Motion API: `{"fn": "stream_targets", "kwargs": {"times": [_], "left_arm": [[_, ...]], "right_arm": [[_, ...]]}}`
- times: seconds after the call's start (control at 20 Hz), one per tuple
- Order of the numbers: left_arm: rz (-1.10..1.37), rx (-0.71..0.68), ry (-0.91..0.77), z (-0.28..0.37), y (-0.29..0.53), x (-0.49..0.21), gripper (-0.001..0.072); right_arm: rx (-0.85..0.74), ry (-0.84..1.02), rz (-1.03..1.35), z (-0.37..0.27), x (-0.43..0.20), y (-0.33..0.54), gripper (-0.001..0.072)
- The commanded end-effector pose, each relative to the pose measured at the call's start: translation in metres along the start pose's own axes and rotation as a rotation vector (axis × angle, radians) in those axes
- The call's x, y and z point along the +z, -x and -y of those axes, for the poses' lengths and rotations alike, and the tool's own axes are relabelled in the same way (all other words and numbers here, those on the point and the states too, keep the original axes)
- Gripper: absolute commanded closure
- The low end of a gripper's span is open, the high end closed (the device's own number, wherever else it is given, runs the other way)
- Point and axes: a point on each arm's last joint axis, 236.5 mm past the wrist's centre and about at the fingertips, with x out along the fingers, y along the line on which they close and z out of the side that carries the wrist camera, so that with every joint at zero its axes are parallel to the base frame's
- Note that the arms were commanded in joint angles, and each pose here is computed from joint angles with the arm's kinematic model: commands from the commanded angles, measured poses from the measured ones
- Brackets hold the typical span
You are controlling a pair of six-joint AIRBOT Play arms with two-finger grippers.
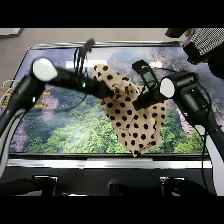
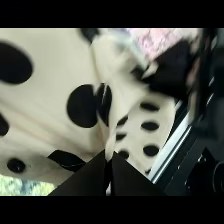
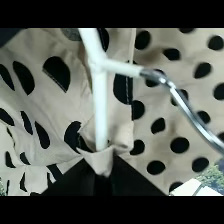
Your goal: Fold the clothes and pants, and hang the long-sleeved shirts on hangers.
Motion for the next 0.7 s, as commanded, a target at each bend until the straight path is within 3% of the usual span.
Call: {"fn": "stream_targets", "kwargs": {"times": [0.0, 0.2, 0.25, 0.3, 0.35, 0.4, 0.65], "left_arm": [[0.023, 0.043, 0.099, -0.021, -0.005, -0.066, 0.0683], [0.041, 0.041, 0.138, -0.033, -0.017, -0.086, 0.0668], [0.044, 0.048, 0.129, -0.037, -0.019, -0.085, 0.0543], [0.065, 0.059, 0.14, -0.044, -0.018, -0.079, 0.0287], [0.088, 0.068, 0.145, -0.049, -0.011, -0.071, 0.0098], [0.109, 0.074, 0.147, -0.054, 0.001, -0.06, 0.0031], [0.11, 0.108, -0.07, -0.08, 0.078, -0.03, 0.0041]], "right_arm": [[-0.026, -0.003, 0.05, 0.004, 0.012, 0.021, 0.069], [0.08, 0.078, 0.02, -0.022, 0.0, 0.03, 0.069], [0.087, 0.115, 0.005, -0.023, -0.004, 0.03, 0.069], [0.089, 0.156, -0.005, -0.024, -0.007, 0.031, 0.069], [0.091, 0.215, -0.013, -0.024, -0.01, 0.031, 0.069], [0.095, 0.295, -0.024, -0.024, -0.013, 0.031, 0.069], [0.139, 0.786, -0.004, -0.029, -0.017, 0.031, 0.0689]]}}
